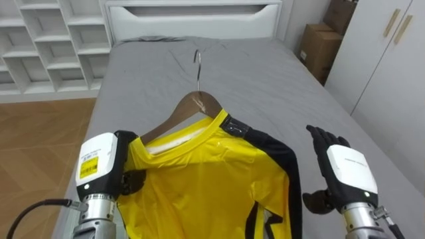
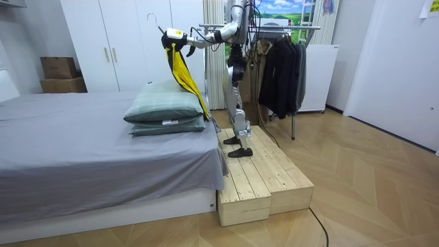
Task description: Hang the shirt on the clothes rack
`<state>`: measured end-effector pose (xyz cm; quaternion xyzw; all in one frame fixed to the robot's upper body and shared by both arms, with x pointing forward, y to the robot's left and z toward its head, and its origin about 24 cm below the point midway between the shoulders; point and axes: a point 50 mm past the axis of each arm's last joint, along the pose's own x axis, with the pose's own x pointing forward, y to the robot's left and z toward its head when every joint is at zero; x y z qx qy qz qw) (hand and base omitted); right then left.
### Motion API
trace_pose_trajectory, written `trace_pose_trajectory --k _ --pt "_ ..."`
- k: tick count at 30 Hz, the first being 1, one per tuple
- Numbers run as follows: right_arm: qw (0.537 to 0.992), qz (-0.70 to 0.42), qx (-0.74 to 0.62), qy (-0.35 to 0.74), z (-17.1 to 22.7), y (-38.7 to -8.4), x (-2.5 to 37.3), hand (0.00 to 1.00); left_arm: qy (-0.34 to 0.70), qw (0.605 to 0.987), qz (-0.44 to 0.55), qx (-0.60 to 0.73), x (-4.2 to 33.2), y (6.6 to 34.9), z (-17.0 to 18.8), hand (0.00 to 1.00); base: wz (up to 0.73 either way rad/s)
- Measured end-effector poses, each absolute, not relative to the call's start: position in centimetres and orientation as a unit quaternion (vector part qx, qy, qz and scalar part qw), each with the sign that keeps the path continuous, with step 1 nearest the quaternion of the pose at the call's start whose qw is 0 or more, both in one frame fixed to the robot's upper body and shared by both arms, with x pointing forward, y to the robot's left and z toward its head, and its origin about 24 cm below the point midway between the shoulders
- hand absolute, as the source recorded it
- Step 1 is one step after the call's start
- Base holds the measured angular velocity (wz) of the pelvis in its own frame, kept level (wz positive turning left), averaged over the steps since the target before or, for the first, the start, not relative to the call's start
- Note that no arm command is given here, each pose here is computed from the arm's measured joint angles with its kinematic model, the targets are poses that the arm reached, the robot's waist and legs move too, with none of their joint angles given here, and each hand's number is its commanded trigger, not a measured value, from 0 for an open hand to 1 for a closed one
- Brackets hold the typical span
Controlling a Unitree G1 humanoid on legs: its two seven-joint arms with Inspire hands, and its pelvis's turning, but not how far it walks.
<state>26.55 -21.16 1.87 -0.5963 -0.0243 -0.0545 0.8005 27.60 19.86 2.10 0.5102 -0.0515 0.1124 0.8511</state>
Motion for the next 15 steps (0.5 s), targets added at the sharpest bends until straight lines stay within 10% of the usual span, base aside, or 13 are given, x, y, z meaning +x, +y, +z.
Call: trace_pose_trajectory --k 15 --pt "0.794 -0.067 -0.597 -0.086 3.9 -19.7 28.3 0.00 -0.050 0.850 0.108 0.514 27.6 19.7 2.1 1.00 0.04"
